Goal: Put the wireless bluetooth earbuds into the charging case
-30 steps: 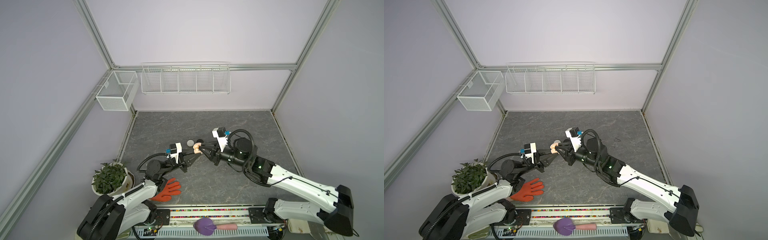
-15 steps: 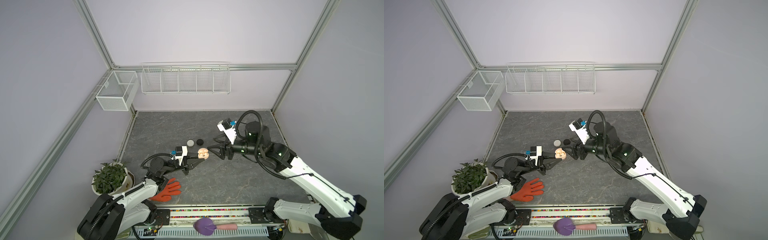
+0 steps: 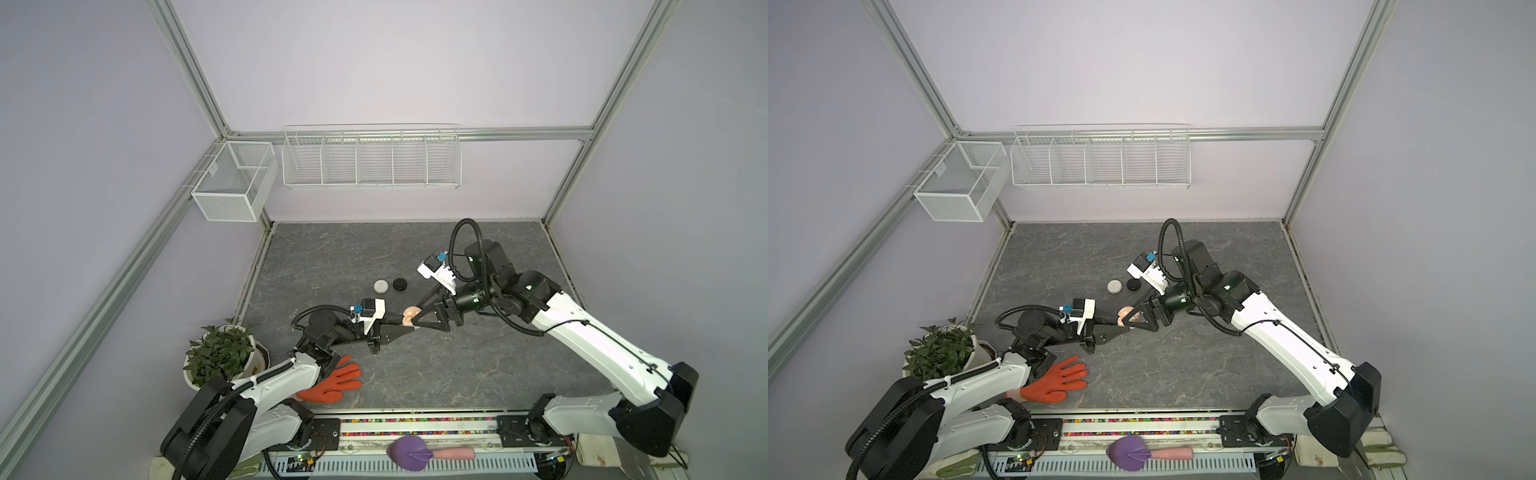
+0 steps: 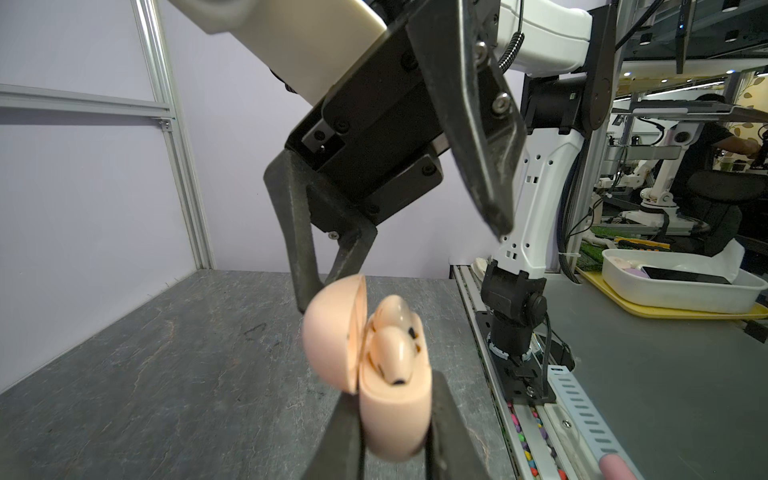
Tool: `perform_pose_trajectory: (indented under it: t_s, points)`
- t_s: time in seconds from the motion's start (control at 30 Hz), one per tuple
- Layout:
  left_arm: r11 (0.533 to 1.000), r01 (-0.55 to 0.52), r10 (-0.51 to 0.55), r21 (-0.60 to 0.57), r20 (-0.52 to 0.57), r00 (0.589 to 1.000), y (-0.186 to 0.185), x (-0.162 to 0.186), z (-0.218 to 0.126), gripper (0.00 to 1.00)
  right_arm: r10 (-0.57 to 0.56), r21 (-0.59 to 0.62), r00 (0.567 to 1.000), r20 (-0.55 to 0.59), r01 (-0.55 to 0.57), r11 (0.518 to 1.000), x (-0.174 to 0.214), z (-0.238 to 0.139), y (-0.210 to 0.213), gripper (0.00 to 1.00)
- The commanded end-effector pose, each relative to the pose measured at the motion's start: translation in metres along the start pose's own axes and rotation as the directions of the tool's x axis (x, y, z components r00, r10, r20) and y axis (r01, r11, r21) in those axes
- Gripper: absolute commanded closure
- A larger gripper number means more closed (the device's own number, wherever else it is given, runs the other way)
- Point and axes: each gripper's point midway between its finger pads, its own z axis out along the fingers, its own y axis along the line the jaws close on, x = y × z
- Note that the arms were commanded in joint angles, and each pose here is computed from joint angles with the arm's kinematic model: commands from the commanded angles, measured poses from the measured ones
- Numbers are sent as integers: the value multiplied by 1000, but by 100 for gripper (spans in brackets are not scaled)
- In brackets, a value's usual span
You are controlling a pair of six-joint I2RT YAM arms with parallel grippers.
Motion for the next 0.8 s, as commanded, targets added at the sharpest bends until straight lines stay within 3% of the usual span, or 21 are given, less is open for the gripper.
perform_pose_trajectory:
  t_s: [0.0, 0.3, 0.4, 0.47, 0.53, 0.6, 0.7, 0.77]
  points:
    - [1000, -21, 21, 5, 14, 1000, 2, -7, 3, 100, -8, -116, 1000, -21, 5, 993, 5, 2, 20, 31]
    - [1000, 15, -15, -14, 6, 1000, 8, -6, 5, 100, -58, -81, 998, -29, 56, 995, 9, 0, 27, 35]
    - [999, 31, -31, -12, 15, 999, 9, -7, 6, 100, -115, 79, 988, -103, 123, 989, 17, -8, 6, 38]
    - [999, 47, -47, -9, 25, 999, 10, -9, 7, 100, -192, 209, 975, -114, 213, 955, 14, -17, -12, 40]
    - [998, 62, -61, -3, 44, 997, 11, -12, 8, 100, -263, 245, 964, -46, 267, 932, 7, -20, -16, 41]
    - [997, 74, -74, 4, 60, 995, 10, -13, 8, 100, -353, 194, 933, 70, 334, 922, 2, -19, -2, 42]
    - [995, 101, -101, 10, 78, 992, 11, -14, 9, 100, -476, 158, 837, 271, 449, 879, -4, -19, 15, 45]
    - [993, 113, -115, 23, 93, 989, 11, -16, 9, 100, -508, 196, 798, 324, 468, 861, 0, -21, 11, 46]
